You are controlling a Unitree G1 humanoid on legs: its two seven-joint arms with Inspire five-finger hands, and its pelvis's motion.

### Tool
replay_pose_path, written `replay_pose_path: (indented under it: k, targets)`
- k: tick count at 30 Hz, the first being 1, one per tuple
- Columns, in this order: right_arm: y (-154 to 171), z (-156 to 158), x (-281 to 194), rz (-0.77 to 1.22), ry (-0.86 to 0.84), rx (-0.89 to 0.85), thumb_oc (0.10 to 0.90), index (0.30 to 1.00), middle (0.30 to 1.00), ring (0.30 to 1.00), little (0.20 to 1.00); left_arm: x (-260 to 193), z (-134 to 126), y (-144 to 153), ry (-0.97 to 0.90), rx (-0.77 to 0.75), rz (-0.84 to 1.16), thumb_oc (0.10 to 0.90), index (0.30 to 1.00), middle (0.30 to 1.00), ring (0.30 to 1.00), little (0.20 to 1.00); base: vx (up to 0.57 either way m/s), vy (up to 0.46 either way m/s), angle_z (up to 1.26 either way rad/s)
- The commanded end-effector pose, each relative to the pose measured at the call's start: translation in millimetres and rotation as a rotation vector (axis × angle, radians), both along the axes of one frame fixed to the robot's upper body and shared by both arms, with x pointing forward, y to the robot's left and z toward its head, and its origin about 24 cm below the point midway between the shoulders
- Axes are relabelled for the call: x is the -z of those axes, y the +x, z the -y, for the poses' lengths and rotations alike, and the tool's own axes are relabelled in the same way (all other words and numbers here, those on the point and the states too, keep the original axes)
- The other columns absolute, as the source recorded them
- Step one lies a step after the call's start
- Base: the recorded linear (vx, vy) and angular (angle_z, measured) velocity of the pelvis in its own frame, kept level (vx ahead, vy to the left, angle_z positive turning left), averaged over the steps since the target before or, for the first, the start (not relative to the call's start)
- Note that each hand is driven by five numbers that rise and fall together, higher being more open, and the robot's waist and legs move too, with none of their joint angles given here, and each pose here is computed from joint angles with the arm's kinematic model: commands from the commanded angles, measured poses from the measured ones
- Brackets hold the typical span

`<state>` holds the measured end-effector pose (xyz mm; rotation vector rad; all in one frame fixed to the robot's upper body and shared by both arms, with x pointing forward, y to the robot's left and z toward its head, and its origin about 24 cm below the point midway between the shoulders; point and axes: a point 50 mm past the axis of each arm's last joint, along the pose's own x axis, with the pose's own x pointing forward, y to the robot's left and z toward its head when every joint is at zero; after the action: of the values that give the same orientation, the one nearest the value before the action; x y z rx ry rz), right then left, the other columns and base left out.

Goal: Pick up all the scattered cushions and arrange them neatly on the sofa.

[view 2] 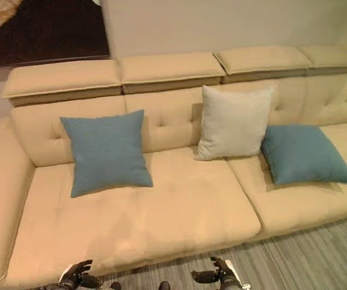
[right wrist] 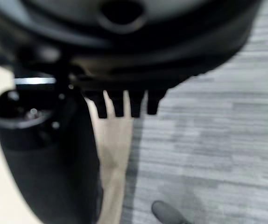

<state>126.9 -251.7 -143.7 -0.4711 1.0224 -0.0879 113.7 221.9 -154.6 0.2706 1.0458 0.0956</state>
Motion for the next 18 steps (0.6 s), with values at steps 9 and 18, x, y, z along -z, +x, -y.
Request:
replay_pose_path:
  k: [9, 18]
  targets:
    - [24.7, 4.6, -11.1, 0.086, -0.043, 0.018, 0.8, 0.9, 0.9, 0.9, 0.9, -22.8, -8.1, 54.2, 0.073, 0.097, 0.158, 0.8, 0.9, 0.9, 0.9, 0.9, -0.19, 0.21, -0.98]
    - [17.5, 5.7, -8.2, 0.055, -0.056, -0.005, 0.8, 0.9, 0.9, 0.9, 0.9, -10.7, -12.3, 23.5, 0.042, 0.037, 0.07, 0.8, 0.9, 0.9, 0.9, 0.9, -0.15, -0.013, -1.36]
